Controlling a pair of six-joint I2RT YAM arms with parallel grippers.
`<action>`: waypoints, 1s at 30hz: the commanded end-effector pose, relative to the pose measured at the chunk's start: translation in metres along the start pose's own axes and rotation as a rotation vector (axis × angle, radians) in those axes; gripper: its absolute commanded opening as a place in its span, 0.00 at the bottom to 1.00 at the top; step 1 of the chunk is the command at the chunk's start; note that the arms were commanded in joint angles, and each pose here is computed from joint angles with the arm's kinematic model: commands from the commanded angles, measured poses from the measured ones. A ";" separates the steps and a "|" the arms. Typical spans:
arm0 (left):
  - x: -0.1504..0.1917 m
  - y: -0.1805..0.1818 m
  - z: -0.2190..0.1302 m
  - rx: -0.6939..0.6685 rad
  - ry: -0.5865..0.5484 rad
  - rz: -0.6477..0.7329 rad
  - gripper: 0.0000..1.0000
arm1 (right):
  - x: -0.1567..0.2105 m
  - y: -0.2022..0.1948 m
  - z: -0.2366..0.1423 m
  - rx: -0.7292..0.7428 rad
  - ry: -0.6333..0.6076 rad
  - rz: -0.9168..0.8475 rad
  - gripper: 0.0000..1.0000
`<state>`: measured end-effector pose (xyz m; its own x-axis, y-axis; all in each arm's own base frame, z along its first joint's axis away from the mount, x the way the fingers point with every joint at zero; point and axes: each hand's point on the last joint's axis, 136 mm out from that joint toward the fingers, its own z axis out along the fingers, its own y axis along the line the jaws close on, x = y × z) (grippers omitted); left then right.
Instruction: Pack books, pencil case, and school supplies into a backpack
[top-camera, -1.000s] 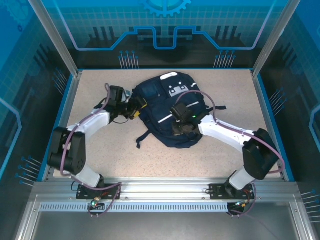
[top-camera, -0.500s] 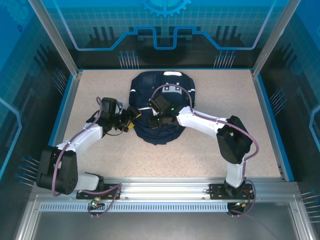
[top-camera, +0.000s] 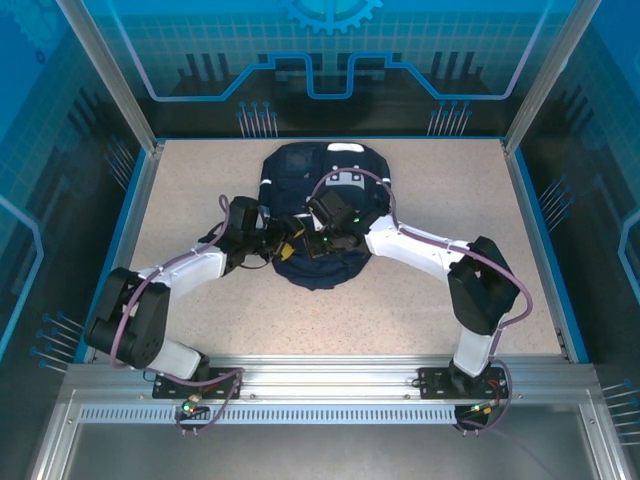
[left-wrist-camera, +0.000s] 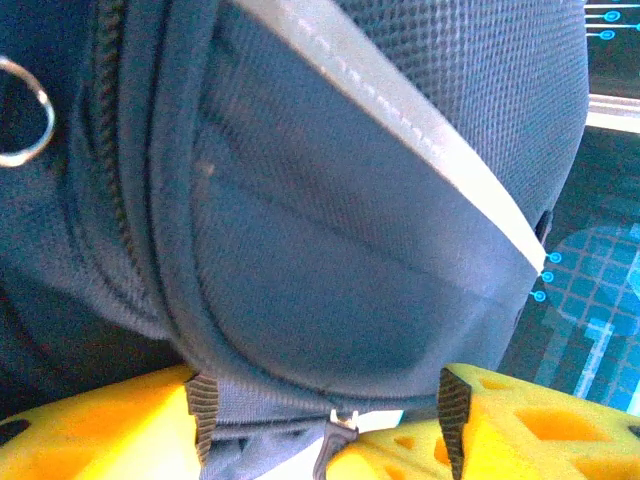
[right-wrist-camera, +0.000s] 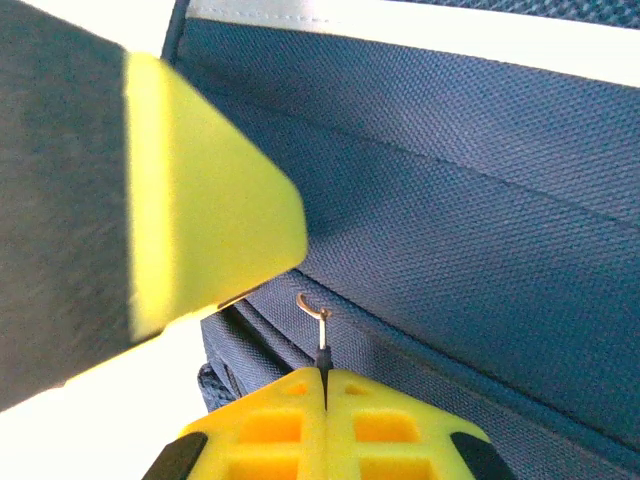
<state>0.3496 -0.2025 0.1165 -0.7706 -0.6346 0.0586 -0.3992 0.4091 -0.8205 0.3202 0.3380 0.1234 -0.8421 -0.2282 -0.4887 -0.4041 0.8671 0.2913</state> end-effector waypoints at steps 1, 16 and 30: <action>-0.012 -0.021 0.008 0.046 -0.045 -0.006 0.59 | -0.004 0.003 -0.010 -0.032 -0.016 0.001 0.00; -0.033 0.004 0.019 -0.012 -0.160 -0.086 0.21 | 0.009 -0.042 -0.028 0.246 -0.030 0.000 0.00; -0.037 0.010 0.013 -0.033 -0.166 -0.053 0.00 | 0.032 -0.116 -0.067 0.531 0.008 0.013 0.00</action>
<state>0.3684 -0.2022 0.1023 -0.6898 -0.7188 0.0863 -0.4733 0.3576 -0.8050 0.3272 0.2195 0.1279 -0.8306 -0.1933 -0.5223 -0.1457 0.9806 -0.1312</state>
